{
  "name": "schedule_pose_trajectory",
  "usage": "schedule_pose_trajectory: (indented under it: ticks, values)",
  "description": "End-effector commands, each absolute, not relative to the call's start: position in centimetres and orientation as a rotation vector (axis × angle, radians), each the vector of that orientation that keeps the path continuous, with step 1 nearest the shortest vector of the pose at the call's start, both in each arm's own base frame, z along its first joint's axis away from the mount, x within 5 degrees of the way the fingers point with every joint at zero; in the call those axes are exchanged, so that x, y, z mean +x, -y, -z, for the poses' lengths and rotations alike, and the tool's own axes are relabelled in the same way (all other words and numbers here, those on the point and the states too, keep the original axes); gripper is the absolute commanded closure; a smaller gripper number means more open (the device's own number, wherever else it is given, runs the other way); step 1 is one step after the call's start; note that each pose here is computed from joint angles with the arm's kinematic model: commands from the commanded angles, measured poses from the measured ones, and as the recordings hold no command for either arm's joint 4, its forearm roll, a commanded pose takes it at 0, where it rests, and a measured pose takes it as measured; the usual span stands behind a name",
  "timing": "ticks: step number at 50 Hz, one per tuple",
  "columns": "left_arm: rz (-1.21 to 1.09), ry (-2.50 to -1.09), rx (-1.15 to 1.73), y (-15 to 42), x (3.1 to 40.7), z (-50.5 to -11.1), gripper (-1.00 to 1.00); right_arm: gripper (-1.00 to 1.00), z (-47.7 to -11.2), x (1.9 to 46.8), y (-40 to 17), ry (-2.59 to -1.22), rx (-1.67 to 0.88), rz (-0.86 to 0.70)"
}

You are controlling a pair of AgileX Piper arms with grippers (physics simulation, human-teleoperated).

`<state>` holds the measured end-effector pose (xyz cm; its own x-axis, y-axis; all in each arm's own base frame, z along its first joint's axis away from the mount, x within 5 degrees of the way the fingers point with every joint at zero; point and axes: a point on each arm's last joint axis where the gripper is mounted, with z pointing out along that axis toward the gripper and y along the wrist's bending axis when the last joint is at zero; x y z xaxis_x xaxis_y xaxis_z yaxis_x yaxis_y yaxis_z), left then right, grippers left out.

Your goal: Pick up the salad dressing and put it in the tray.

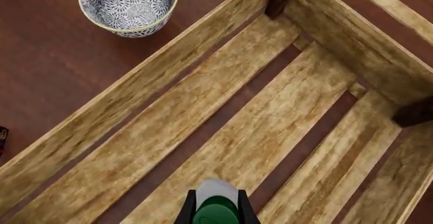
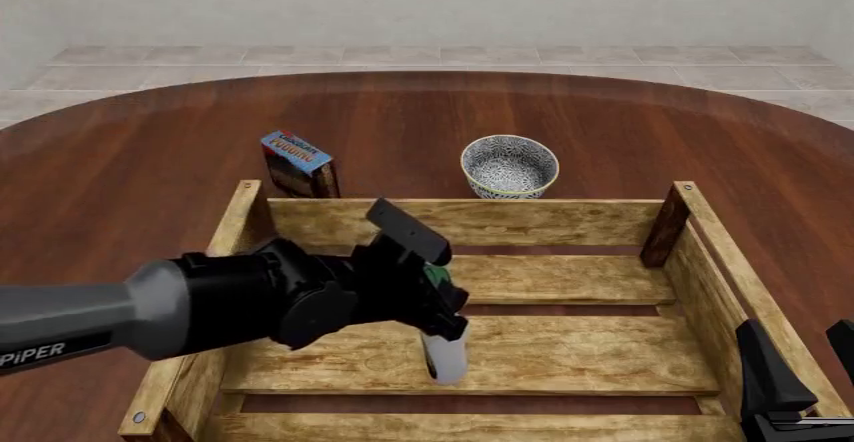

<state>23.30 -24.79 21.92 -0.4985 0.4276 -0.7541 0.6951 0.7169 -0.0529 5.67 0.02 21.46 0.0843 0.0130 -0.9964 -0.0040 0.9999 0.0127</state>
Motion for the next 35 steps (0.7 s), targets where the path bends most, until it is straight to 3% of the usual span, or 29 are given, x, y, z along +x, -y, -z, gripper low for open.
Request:
schedule_pose_trajectory:
  ticks: [1,24,25,35]
  values:
    - [0.448,-2.180,0.859,25.0,23.4,-20.9,1.00,-1.00,-21.5,5.7,0.0,-1.486,0.007,-0.013]
    - [0.437,-2.200,0.868,25.1,23.7,-19.9,1.00,-1.00,-21.5,5.7,0.0,-1.487,0.007,-0.013]
    - [0.436,-2.200,0.869,25.1,23.7,-19.9,-1.00,-1.00,-21.5,5.7,0.0,-1.487,0.007,-0.013]
    - [0.435,-2.192,0.879,25.1,23.6,-20.1,-1.00,-1.00,-21.5,5.7,0.0,-1.486,0.007,-0.013]
